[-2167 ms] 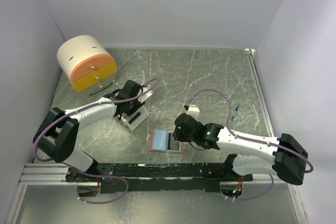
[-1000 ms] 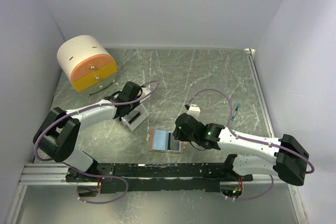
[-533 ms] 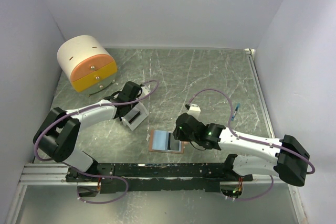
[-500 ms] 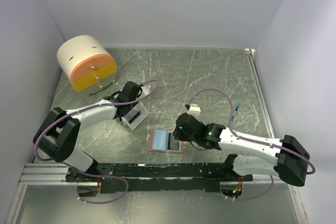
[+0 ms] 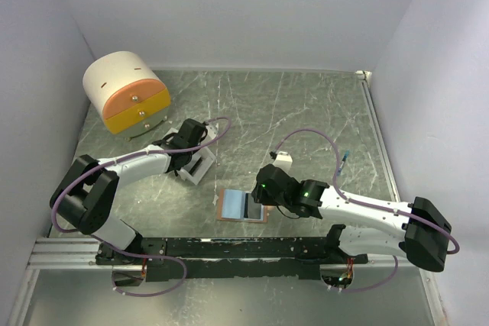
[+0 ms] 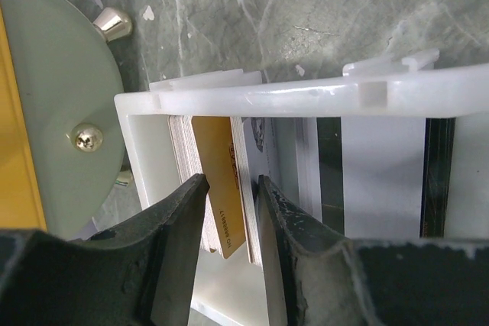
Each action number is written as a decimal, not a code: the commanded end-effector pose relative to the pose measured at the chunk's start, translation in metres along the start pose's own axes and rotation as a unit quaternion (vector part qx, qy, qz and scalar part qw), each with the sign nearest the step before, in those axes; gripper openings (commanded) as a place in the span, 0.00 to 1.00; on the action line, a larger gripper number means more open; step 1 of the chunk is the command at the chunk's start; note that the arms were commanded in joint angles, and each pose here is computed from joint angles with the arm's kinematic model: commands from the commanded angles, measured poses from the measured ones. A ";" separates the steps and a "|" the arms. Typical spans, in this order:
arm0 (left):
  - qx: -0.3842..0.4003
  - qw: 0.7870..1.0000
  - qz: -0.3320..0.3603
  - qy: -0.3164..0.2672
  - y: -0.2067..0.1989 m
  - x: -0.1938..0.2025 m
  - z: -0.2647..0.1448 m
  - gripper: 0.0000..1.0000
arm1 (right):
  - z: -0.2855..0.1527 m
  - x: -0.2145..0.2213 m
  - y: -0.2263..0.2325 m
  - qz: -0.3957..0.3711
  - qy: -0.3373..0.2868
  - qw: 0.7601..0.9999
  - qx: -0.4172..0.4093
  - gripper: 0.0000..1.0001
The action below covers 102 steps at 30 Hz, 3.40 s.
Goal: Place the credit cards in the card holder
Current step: Pick up the credit card from the storage box.
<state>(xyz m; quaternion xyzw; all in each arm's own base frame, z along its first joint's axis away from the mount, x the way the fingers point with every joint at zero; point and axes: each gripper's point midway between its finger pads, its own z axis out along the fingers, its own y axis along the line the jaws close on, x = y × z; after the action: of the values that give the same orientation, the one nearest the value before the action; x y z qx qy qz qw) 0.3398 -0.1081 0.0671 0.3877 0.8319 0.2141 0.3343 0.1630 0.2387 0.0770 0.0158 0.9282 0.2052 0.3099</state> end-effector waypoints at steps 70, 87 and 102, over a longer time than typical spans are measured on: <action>-0.074 0.996 0.022 0.035 0.016 0.012 0.005 0.44 | -0.001 -0.001 0.000 -0.008 -0.007 1.000 -0.007 0.32; -0.086 0.995 0.022 0.039 0.023 0.012 0.004 0.34 | -0.002 -0.001 -0.002 -0.009 -0.007 1.000 -0.006 0.32; -0.093 0.995 0.016 0.038 0.032 0.006 -0.004 0.26 | -0.004 -0.003 0.001 -0.009 -0.007 1.000 -0.008 0.32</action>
<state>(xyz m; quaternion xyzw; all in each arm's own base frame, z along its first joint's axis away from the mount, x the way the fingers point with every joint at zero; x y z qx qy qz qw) 0.3426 -0.0859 0.0670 0.3747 0.8173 0.2963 0.3222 0.1625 0.2381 0.0770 0.0057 0.9273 0.2061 0.3125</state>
